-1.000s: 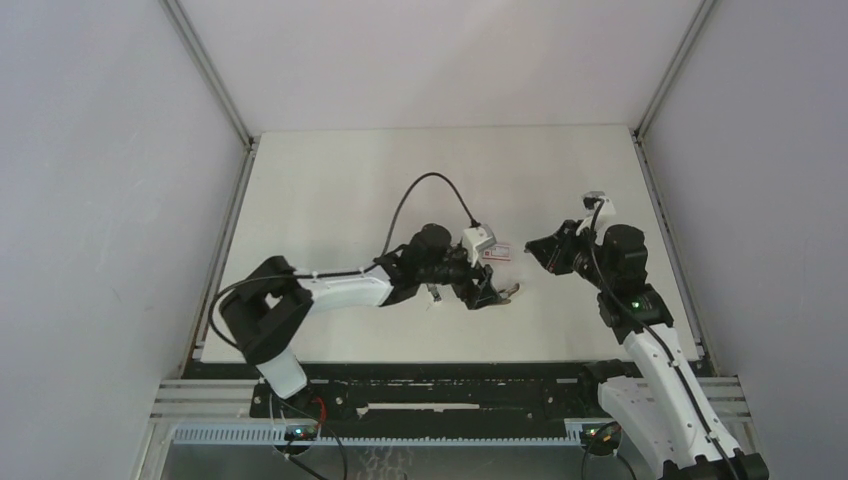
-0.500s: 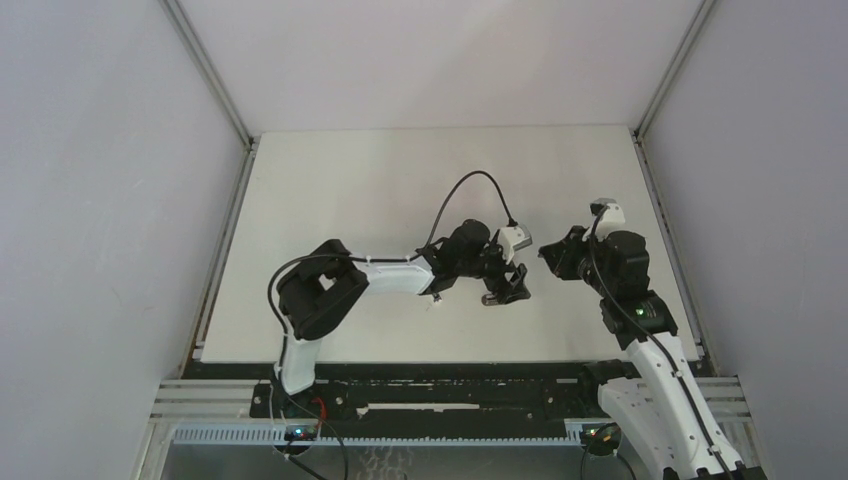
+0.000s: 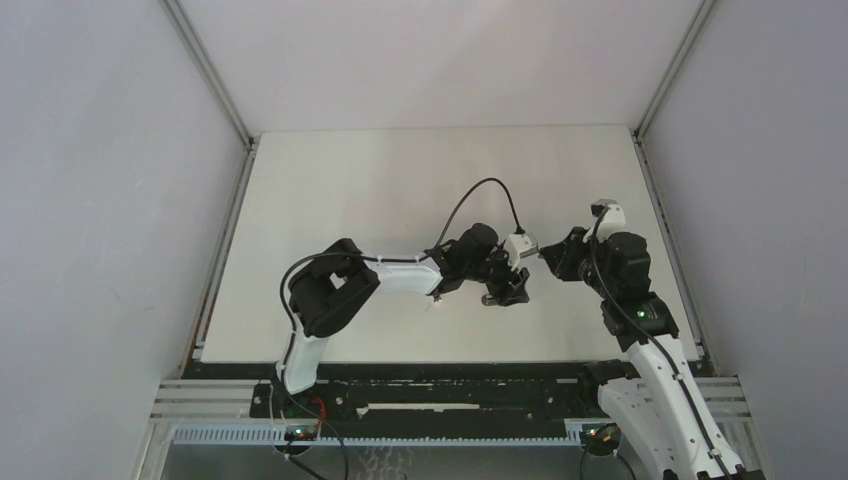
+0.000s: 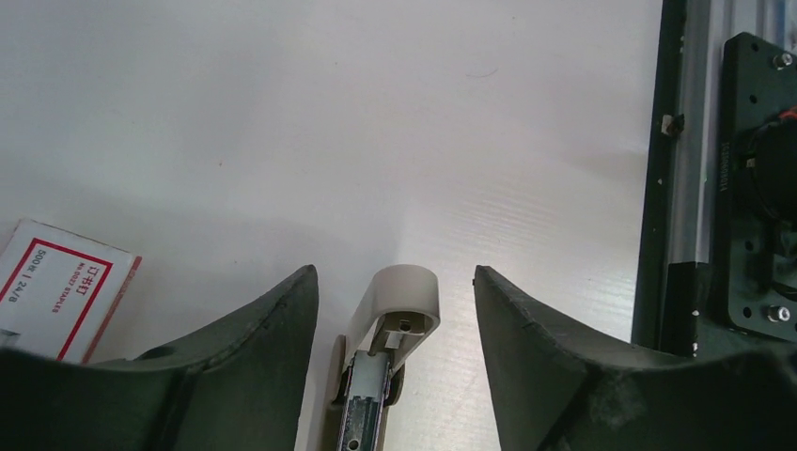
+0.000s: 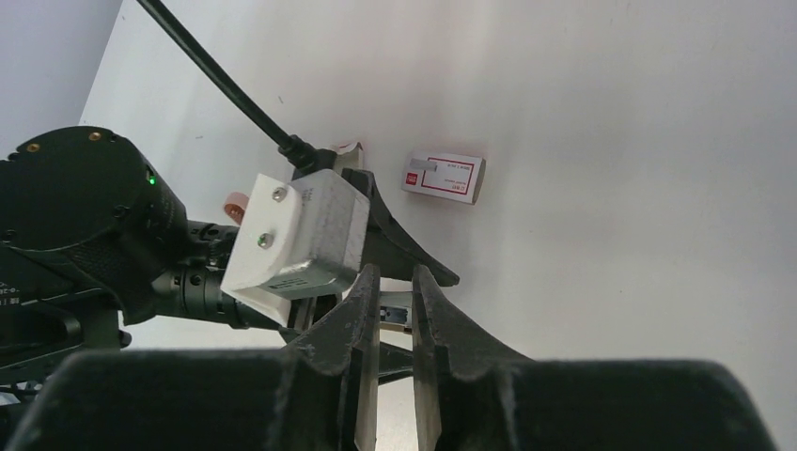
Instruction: Load the staples into the stapler
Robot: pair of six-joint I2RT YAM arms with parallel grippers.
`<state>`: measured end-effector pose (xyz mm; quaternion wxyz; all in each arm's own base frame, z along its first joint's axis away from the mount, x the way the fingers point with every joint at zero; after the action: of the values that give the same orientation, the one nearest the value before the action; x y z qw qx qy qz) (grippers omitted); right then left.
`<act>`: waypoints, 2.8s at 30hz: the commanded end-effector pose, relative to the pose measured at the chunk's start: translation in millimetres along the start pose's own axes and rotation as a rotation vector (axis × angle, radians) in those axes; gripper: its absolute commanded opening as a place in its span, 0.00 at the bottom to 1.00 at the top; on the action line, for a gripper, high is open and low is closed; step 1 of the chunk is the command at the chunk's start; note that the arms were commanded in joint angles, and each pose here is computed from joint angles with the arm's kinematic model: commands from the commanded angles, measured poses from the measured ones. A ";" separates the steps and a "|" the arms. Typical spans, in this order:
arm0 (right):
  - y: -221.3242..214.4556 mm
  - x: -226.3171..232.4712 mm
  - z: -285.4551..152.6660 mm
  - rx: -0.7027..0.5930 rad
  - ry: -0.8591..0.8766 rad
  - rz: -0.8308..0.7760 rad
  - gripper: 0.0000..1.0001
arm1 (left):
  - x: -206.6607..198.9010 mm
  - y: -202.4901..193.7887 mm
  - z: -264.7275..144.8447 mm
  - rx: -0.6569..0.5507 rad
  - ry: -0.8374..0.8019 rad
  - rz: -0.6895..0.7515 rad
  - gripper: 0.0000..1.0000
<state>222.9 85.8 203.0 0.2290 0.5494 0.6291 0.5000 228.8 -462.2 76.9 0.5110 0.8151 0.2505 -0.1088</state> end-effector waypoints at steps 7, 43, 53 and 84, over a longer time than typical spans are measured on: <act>13.1 3.3 -6.6 -0.058 0.009 -0.006 0.07 | 4.9 21.7 1.1 -0.061 0.095 0.055 0.15; 0.0 17.0 17.8 0.012 -0.046 -0.043 0.07 | 83.7 -4.8 -102.3 -0.427 1.087 -0.788 0.02; -7.7 27.7 20.7 0.038 -0.031 -0.049 0.07 | 78.5 4.8 -101.7 -0.411 1.057 -0.763 0.58; -68.7 147.0 85.7 0.308 -0.051 -0.029 0.08 | 100.0 -15.3 -361.0 -0.793 1.086 -0.548 0.95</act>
<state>202.2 238.7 133.7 0.1473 0.5607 0.7315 0.3588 268.2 -130.5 180.5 0.5105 0.4438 0.7088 0.2000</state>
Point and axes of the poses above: each gripper's point midway between its finger pads, its own z axis out along the fingers, its own x axis along the line the jaws close on, y = z × x, the point moved 3 cm from there along -z, back along the fingers, and after that the axes turned 11 degrees about -z, right-handed, at the moved point
